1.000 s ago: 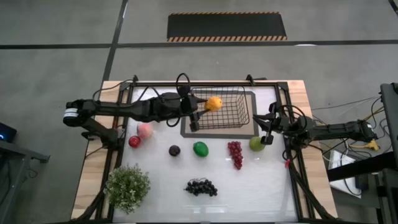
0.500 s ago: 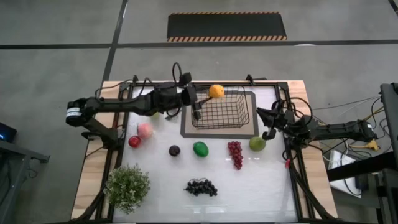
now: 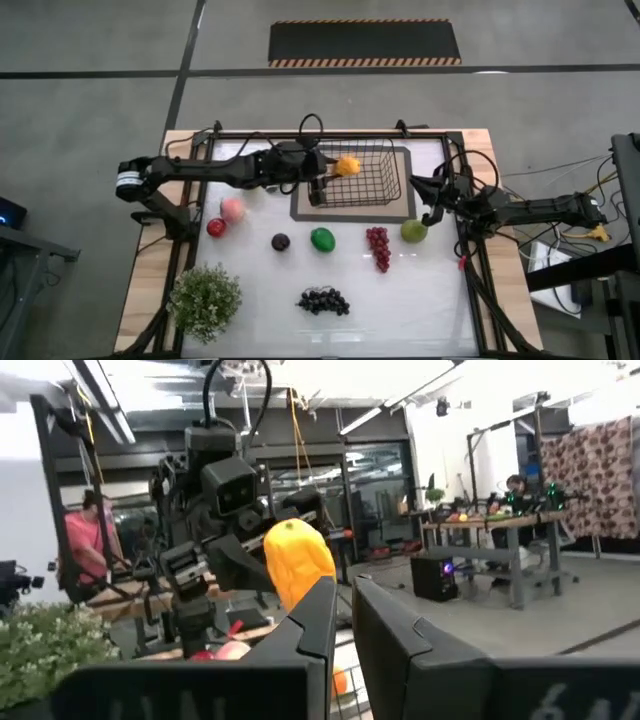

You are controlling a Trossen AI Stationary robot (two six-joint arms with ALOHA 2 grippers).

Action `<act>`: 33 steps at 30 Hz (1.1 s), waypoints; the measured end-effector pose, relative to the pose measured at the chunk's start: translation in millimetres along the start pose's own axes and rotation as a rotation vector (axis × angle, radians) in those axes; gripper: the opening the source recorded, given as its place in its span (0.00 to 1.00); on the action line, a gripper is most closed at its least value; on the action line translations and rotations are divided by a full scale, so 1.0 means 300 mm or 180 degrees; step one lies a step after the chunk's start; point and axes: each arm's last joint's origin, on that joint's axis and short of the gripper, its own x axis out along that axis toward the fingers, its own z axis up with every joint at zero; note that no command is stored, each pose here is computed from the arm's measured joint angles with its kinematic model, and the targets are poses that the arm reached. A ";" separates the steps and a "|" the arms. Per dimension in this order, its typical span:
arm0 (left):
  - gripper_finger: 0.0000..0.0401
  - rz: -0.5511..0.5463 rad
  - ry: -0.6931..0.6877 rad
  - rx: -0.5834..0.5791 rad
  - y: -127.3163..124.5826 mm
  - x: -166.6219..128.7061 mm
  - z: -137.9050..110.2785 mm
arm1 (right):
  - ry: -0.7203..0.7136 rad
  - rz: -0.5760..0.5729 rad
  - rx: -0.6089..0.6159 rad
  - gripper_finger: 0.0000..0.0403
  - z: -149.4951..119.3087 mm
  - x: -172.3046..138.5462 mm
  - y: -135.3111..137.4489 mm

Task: Build produce basket
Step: Put the yellow mango into the black wire basket

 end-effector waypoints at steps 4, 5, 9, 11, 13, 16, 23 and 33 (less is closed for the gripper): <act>0.37 0.0015 0.0177 -0.0108 0.008 0.038 -0.035 | 0.0079 -0.0003 0.0015 0.07 -0.009 0.001 0.000; 0.37 0.0020 0.0223 -0.0178 0.009 0.049 -0.047 | 0.0099 -0.0004 0.0020 0.07 -0.011 0.001 0.000; 0.37 0.0048 0.0407 -0.0437 0.017 0.096 -0.079 | 0.0178 -0.0006 0.0003 0.07 -0.020 0.002 0.000; 0.37 0.0057 0.0505 -0.0511 0.025 0.113 -0.073 | 0.0233 -0.0008 -0.0033 0.07 -0.026 0.002 0.000; 0.37 0.0055 0.0646 -0.0558 0.036 0.122 -0.056 | 0.0271 -0.0009 -0.0054 0.07 -0.030 0.002 0.000; 0.37 0.0041 0.0942 -0.0546 0.051 0.134 -0.036 | 0.0323 -0.0012 -0.0061 0.07 -0.036 0.002 0.000; 0.37 0.0031 0.1504 -0.0586 0.083 0.192 -0.025 | 0.0381 -0.0014 -0.0057 0.07 -0.043 0.004 0.000; 0.37 0.0131 0.1471 -0.0750 0.114 0.310 -0.022 | 0.0547 -0.0020 -0.0118 0.07 -0.061 0.004 0.000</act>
